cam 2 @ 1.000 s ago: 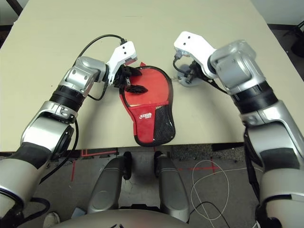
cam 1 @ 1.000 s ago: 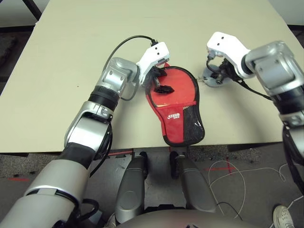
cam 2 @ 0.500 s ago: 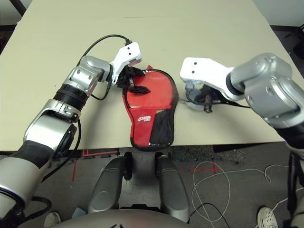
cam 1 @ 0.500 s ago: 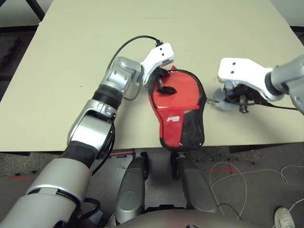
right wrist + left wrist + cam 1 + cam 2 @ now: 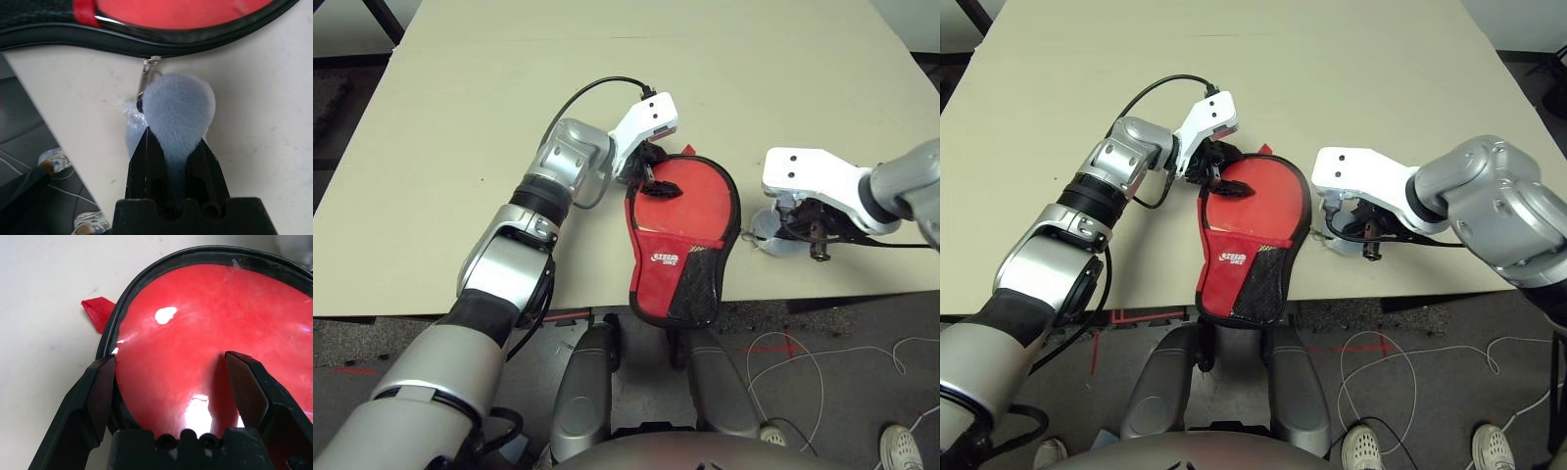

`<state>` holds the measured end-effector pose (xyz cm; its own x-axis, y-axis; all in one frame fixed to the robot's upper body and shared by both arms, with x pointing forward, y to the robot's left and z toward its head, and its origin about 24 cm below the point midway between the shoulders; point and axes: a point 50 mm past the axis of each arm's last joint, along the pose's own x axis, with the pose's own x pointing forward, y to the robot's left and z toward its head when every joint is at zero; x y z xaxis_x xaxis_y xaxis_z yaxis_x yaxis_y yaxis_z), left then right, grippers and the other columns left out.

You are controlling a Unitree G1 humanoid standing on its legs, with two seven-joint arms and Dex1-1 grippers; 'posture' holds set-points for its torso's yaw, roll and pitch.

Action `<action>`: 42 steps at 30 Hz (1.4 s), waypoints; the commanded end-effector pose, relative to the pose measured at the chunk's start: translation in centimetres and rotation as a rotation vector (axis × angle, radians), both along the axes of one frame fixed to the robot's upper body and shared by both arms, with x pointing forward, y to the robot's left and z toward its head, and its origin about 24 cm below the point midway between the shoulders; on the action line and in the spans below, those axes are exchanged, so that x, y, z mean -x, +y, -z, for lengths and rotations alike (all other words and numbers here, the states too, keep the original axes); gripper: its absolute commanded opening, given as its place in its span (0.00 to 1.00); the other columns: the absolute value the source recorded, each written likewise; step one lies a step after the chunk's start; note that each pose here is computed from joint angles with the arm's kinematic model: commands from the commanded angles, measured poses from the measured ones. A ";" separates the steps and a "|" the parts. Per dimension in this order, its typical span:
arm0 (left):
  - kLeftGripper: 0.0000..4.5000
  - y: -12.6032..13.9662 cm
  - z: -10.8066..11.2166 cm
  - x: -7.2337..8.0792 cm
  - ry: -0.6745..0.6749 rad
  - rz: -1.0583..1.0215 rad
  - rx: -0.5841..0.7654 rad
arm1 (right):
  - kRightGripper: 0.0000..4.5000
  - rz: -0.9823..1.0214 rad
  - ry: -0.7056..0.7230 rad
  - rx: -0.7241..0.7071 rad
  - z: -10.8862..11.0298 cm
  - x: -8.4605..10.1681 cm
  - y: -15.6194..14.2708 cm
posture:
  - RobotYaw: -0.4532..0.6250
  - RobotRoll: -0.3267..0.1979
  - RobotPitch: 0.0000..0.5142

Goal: Store the ping-pong paddle in its case and zip it.

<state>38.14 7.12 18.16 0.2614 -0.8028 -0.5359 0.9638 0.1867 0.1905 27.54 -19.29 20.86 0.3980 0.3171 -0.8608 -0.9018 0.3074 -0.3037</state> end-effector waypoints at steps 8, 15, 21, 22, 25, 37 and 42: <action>1.00 -0.4 0.0 2.4 0.069 0.241 -0.061 | 0.04 -0.007 -0.022 0.010 0.4 -1.4 0.6 | 0.39 0.62 0.55; 1.00 0.3 2.1 4.0 0.182 0.291 -0.172 | 0.04 0.000 -0.045 0.005 0.1 -1.9 0.7 | 0.39 0.62 0.55; 1.00 0.9 4.3 3.2 0.216 0.149 -0.268 | 0.04 -0.008 -0.049 0.000 -0.2 -1.5 0.9 | 0.38 0.62 0.55; 1.00 0.9 4.5 3.0 0.217 0.126 -0.272 | 0.04 -0.012 -0.050 0.002 -0.2 -1.4 1.0 | 0.38 0.62 0.55; 1.00 0.8 4.6 2.6 0.227 0.082 -0.274 | 0.04 -0.032 -0.040 0.008 -0.4 -0.8 1.1 | 0.38 0.62 0.55; 1.00 0.8 5.1 2.3 0.232 0.057 -0.285 | 0.04 -0.172 0.064 0.033 0.0 3.4 1.3 | 0.36 0.62 0.56; 1.00 0.7 5.2 2.2 0.230 0.055 -0.283 | 0.04 -0.259 0.144 0.036 1.0 5.4 1.6 | 0.36 0.62 0.56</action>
<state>35.58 5.32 17.13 0.0471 -0.7449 -0.6655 0.9952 -0.0221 0.0952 23.78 -18.16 20.88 0.3394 0.3434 -0.8757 -0.9406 0.1339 -0.3121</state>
